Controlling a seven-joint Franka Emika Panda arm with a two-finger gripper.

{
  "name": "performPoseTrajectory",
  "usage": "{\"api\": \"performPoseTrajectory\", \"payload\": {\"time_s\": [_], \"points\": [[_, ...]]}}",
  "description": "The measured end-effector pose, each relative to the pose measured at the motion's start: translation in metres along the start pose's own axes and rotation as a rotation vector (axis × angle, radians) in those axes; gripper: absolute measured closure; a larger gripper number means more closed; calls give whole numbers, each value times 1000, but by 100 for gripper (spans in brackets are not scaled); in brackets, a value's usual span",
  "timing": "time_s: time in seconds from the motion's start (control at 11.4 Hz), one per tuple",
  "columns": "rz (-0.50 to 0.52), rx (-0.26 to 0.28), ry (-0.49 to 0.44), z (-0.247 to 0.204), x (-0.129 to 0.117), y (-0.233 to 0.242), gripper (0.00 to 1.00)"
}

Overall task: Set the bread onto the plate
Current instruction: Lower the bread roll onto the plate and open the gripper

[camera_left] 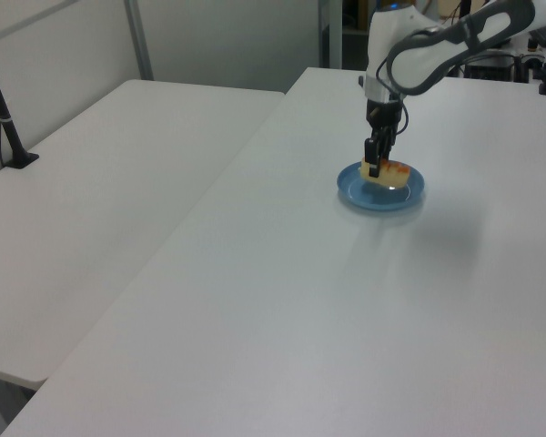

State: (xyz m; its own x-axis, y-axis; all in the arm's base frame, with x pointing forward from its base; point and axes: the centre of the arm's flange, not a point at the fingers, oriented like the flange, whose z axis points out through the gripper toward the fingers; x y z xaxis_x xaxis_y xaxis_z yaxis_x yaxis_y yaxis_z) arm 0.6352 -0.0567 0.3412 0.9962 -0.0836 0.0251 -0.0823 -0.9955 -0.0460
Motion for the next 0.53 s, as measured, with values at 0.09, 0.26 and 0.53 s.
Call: {"api": "performPoseTrajectory", "payload": {"time_s": [0.09,0.26,0.53], "points": [[7,-6,11,12,3,-2,38],[18,-15,19,21,6,-4,11],[72,-13,48,0,12,-5,0]]}}
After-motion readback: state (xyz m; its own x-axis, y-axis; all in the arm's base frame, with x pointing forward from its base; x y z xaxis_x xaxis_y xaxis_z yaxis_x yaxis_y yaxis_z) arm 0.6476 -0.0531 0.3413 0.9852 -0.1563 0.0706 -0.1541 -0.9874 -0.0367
